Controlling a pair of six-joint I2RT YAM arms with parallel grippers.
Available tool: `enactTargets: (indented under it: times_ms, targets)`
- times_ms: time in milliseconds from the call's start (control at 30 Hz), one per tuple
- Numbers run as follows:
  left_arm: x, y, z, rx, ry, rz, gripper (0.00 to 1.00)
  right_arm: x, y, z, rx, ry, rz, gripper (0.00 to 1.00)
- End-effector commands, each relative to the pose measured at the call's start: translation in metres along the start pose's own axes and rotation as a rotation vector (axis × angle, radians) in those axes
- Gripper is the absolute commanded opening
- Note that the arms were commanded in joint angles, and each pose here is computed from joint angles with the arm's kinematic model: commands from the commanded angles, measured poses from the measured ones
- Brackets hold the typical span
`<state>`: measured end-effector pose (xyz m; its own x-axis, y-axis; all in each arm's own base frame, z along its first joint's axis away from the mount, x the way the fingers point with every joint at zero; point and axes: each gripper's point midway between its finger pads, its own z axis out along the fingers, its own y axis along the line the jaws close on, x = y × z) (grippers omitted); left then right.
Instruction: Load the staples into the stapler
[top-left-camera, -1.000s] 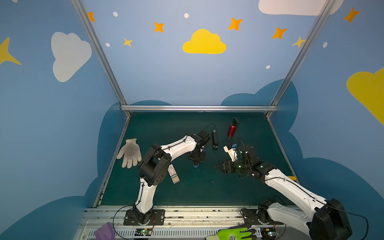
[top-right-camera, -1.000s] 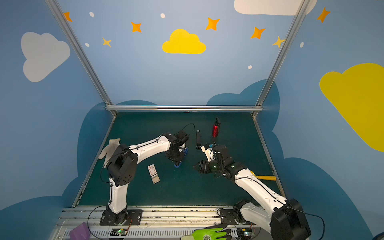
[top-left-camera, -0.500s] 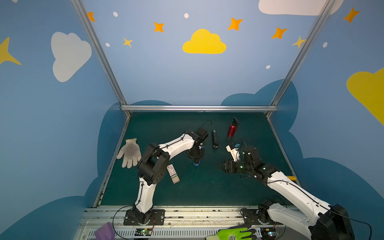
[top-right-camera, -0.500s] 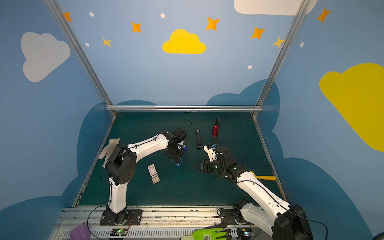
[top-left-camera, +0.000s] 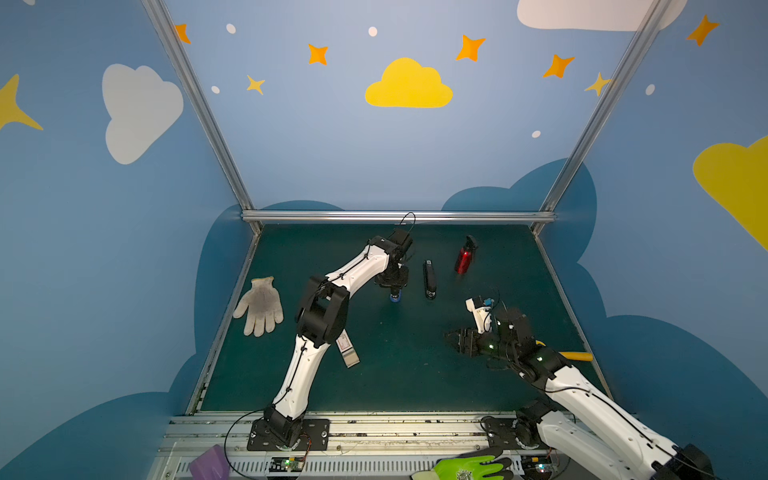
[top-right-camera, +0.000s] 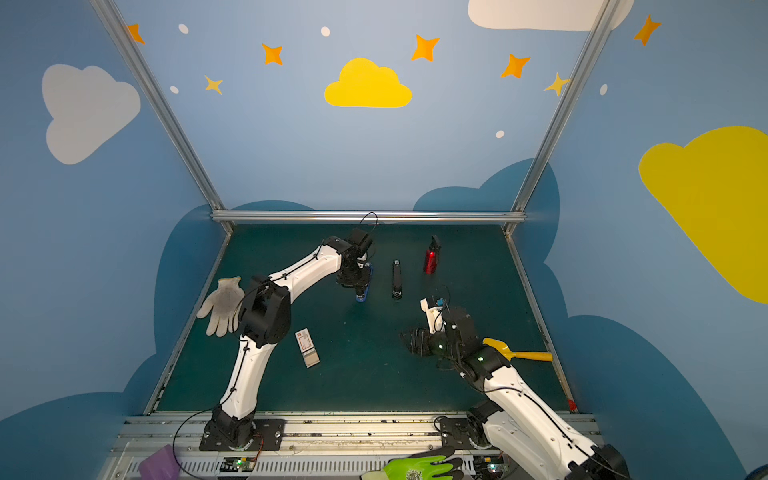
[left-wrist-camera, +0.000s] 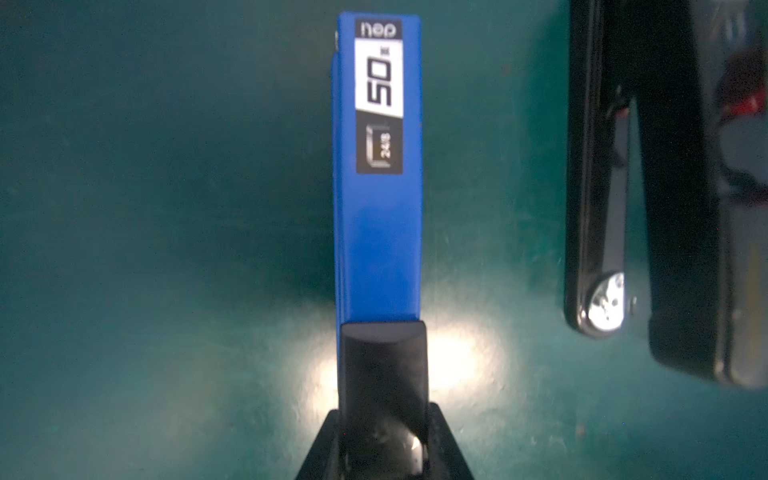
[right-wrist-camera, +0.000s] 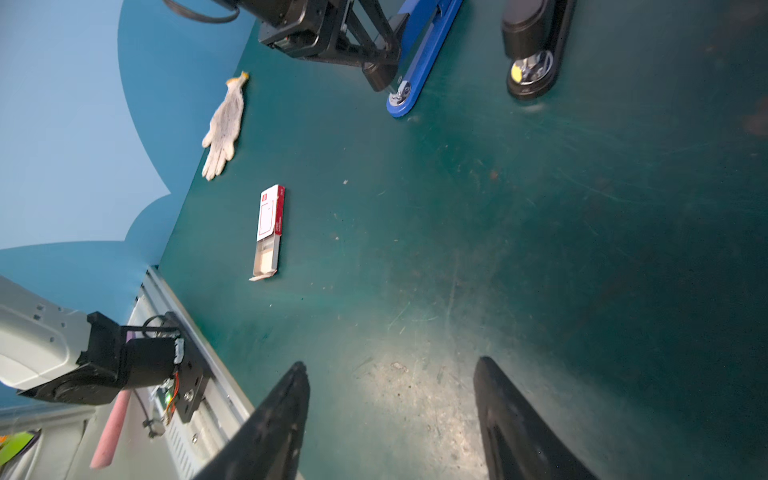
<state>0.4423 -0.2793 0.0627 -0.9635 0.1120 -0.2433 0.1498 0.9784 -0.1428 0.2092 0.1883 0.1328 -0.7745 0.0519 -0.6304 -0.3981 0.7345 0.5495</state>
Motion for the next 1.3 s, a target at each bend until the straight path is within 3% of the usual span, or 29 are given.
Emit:
enactTargets:
  times_ms: [0,333,367,467,500,533,933,1067,1267]
  targets:
    - [-0.002,0.005,0.003,-0.033,0.027,0.002,0.12,-0.015,-0.002,-0.007,0.01,-0.107,-0.005,0.65]
    - [-0.003,0.004,-0.036,0.004,-0.063,-0.024,0.58,-0.016,-0.003,0.0,0.016,-0.076,-0.01,0.67]
    - [-0.001,0.006,-0.042,0.005,-0.073,-0.028,1.0,-0.017,-0.002,0.002,0.015,-0.07,-0.012,0.69]
    - [0.003,0.008,-0.06,0.017,-0.109,-0.033,1.0,-0.023,-0.002,0.007,0.024,-0.056,-0.017,0.74]
    - [0.005,0.008,-0.066,0.022,-0.125,-0.036,1.0,-0.026,-0.001,0.009,0.027,-0.055,-0.02,0.84]
    - [0.007,0.009,-0.071,0.029,-0.14,-0.038,1.0,-0.028,-0.001,0.01,0.031,-0.054,-0.025,0.88]
    - [0.048,0.047,-0.137,0.061,-0.32,-0.096,1.0,-0.093,0.006,0.025,0.11,-0.101,-0.107,0.88]
    - [0.059,0.082,-0.157,-0.02,-0.406,-0.15,1.0,-0.115,-0.011,0.028,0.23,-0.129,-0.132,0.88]
    - [0.07,0.152,-0.18,-0.166,-0.586,-0.251,1.0,-0.157,-0.056,0.002,0.479,-0.287,-0.161,0.88]
